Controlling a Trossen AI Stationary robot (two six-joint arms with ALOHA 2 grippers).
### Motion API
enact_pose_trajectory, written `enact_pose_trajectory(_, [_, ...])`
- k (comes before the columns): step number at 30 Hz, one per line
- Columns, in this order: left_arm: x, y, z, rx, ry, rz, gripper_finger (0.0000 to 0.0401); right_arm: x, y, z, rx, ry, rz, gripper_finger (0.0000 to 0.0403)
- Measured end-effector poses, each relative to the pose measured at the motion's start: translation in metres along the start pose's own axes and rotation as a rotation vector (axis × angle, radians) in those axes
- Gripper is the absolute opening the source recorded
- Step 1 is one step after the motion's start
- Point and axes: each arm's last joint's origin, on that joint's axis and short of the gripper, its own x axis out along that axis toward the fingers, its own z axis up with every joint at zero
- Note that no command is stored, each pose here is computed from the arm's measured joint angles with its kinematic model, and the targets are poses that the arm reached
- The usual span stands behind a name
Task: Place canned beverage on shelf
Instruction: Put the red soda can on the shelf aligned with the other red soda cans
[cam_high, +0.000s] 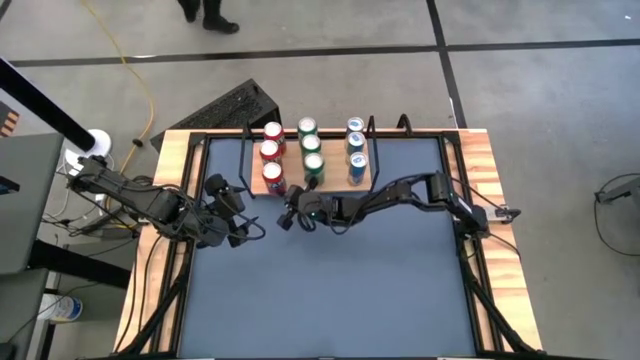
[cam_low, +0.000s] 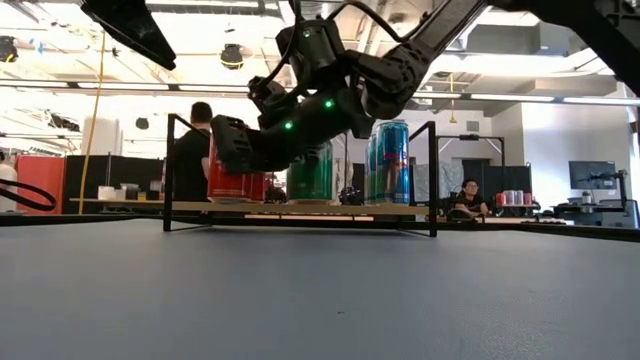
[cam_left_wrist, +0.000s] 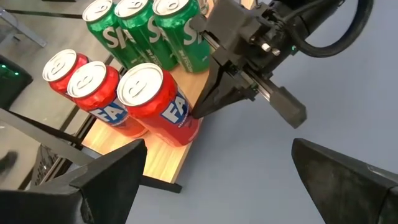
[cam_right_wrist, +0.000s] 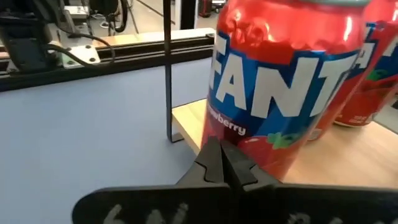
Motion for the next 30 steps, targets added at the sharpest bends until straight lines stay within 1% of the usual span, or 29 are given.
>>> enact_pose_trajectory(8, [0.0, 0.0, 0.0, -0.015, 0.0, 0.0, 0.0391, 0.005, -0.007, 0.007, 0.017, -0.056, 0.041, 0.0])
enact_pose_trajectory(14, [0.0, 0.0, 0.0, -0.018, 0.0, 0.001, 0.0391, 0.003, -0.003, 0.007, 0.002, -0.053, 0.099, 0.0])
enact_pose_trajectory(17, [0.0, 0.0, 0.0, -0.013, -0.001, 0.001, 0.0391, 0.003, -0.002, 0.007, -0.003, -0.056, 0.093, 0.0])
enact_pose_trajectory(22, [0.0, 0.0, 0.0, -0.024, 0.0, 0.001, 0.0391, 0.007, -0.012, 0.013, 0.029, -0.111, 0.074, 0.0])
enact_pose_trajectory(28, [0.0, 0.0, 0.0, -0.039, 0.003, -0.004, 0.0391, 0.009, -0.017, 0.016, 0.042, -0.133, 0.062, 0.0])
enact_pose_trajectory(30, [0.0, 0.0, 0.0, -0.039, 0.003, -0.004, 0.0391, 0.009, -0.015, 0.015, 0.034, -0.12, 0.086, 0.0])
